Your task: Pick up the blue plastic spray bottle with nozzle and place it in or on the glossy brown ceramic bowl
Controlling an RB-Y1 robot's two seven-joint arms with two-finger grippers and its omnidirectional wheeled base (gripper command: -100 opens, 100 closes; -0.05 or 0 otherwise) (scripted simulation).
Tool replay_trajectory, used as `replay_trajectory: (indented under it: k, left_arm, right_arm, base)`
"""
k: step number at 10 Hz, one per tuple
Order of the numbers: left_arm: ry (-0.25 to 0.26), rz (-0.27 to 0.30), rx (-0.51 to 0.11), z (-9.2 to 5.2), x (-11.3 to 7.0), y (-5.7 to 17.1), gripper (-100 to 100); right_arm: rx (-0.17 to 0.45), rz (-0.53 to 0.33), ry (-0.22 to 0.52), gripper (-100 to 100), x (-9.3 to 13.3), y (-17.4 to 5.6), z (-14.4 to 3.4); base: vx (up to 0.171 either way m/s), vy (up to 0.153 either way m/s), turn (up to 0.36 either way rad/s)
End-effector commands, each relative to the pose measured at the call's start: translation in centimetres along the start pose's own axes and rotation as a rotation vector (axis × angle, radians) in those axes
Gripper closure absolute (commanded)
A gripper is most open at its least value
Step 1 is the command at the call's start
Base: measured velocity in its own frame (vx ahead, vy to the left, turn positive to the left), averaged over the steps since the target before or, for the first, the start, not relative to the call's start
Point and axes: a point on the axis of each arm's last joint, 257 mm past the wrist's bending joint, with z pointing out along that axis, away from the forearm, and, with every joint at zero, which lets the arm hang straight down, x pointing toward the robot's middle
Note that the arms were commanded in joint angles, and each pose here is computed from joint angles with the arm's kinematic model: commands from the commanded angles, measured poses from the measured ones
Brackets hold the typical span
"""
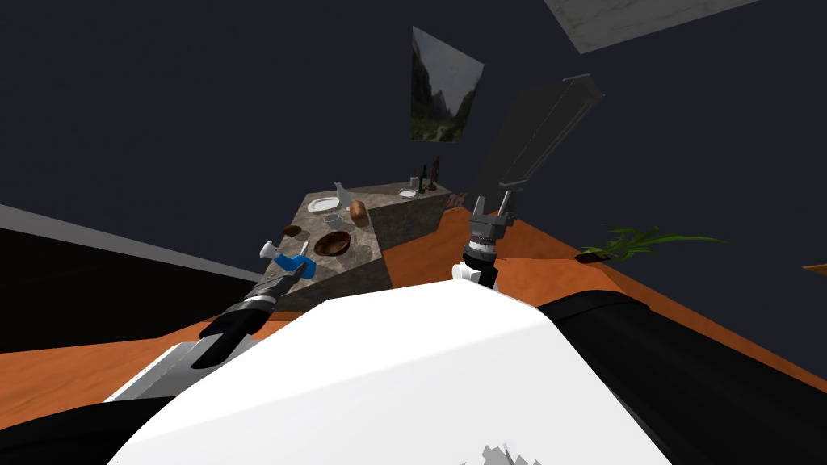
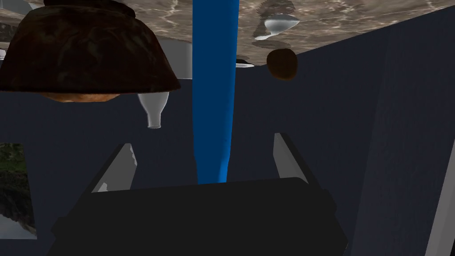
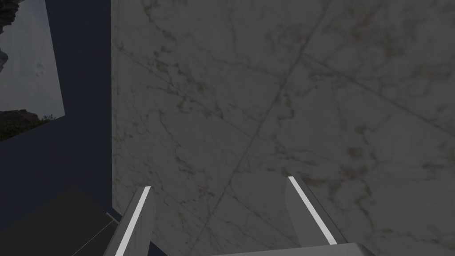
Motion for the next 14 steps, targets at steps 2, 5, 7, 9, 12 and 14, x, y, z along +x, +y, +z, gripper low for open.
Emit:
replay_trajectory:
  k: [2, 5, 7, 9, 12, 14]
  left_arm:
    - [-0.024, -0.005, -0.006, 2.0, -0.2, 0.6, -100]
    - [-0.03, -0.015, 0.013, 4.1, 0.3, 0.3, -100]
    - [-0.048, -0.011, -0.012, 5.5, -0.3, 1.5, -100]
    - [-0.063, -0.017, -0.028, 6.9, -0.9, 2.2, -100]
    - [-0.054, -0.008, -0.018, 8.8, 0.0, 2.2, -100]
    - [-0.074, -0.021, -0.036, 10.5, -1.0, 2.9, -100]
  right_arm:
    - [0.0, 0.0, 0.0, 0, 0.0, 0.0, 0.0]
    - [0.0, 0.0, 0.0, 0, 0.0, 0.0, 0.0]
    - [0.0, 0.0, 0.0, 0, 0.0, 0.0, 0.0]
    - [0.0, 0.0, 0.0, 0, 0.0, 0.0, 0.0]
    - [0.0, 0.0, 0.0, 0, 0.0, 0.0, 0.0]
    - [0.0, 0.0, 0.0, 0, 0.0, 0.0, 0.0]
  base:
    - [-0.105, -0.004, -0.031]
    - [-0.049, -0.002, -0.029]
    - [-0.117, -0.01, -0.021]
    - [-0.005, -0.014, 0.008]
    - [-0.086, -0.017, -0.045]
    - [-0.051, 0.005, 0.003]
